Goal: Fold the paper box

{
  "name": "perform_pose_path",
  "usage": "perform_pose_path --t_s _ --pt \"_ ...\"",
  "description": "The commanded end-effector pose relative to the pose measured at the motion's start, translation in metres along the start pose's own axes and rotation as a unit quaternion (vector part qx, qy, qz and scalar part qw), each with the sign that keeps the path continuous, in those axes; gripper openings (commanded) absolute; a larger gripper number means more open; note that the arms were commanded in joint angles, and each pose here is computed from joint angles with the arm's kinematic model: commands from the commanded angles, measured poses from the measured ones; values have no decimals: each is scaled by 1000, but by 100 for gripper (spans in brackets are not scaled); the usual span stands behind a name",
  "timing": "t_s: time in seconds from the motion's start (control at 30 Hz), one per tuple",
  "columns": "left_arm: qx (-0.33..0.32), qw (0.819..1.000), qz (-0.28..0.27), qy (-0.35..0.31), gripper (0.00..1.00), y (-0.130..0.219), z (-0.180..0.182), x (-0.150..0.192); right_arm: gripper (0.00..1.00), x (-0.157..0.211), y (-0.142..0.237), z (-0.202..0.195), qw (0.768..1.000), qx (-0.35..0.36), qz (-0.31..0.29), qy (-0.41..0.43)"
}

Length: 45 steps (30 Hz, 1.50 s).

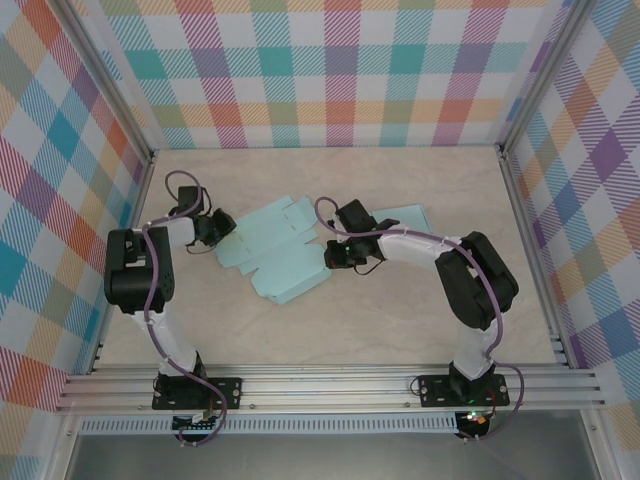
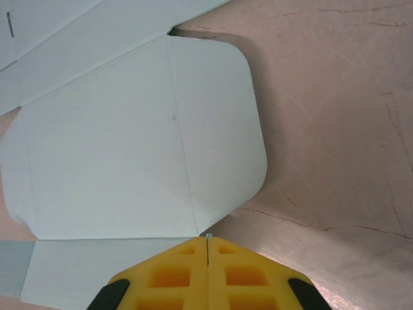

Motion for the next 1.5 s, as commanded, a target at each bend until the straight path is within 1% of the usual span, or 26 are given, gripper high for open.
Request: perform_pose_path --t_s 0.0,0.03,0.13,0.17,0.27,0.4,0.5,0.6,0.73,0.87,0.97,1.0,1.1,1.2,1.3,1.47 --pt "14 1000 3 -25 2 3 -9 -10 0 -2 2 2 1000 -12 -3 -3" --pt "19 999 1 -34 0 5 -12 -12 0 -1 3 2 1000 -11 -4 -3" --pt "49 996 -11 -75 0 15 -26 -18 0 1 8 0 1000 -3 -8 -2" --pt "60 994 -18 -94 0 18 -31 -19 3 2 10 -1 1000 0 -10 -1" --pt "93 982 -41 -157 0 35 -50 -20 22 3 18 -3 1000 12 -22 3" --pt "135 957 -64 -251 0 58 -79 -10 42 1 34 -5 998 30 -45 17" --pt "184 930 -73 -309 0 75 -98 1 53 -2 49 -5 996 45 -66 34" --pt "234 897 -80 -367 0 93 -117 17 62 -5 69 -4 992 55 -95 55" --pt "293 844 -83 -442 0 116 -138 44 72 -10 104 -1 983 53 -151 92" --pt "353 789 -98 -494 0 141 -154 68 77 -15 140 -2 971 8 -212 112" --pt "379 757 -114 -520 0 157 -164 80 78 -16 158 -7 963 -47 -240 117" --pt "384 750 -116 -526 0 163 -166 83 78 -16 161 -8 960 -66 -244 119" --pt "399 733 -125 -537 0 175 -173 89 79 -13 167 -4 949 -122 -254 141" --pt "406 720 -133 -547 0 184 -177 95 79 -9 167 4 936 -174 -259 167" --pt "410 713 -141 -551 0 189 -179 97 77 -10 163 5 935 -185 -249 171" --pt "415 708 -143 -554 0 193 -181 100 72 -16 155 7 934 -205 -235 176"
Point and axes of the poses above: each hand's point on the last joint's axis, 136 mm out from that joint toward the fingers, its own y axis back along the fingers, its own z axis along the line the jaws close on, x = y × z, the point moved 5 cm from there along y, back along the fingers
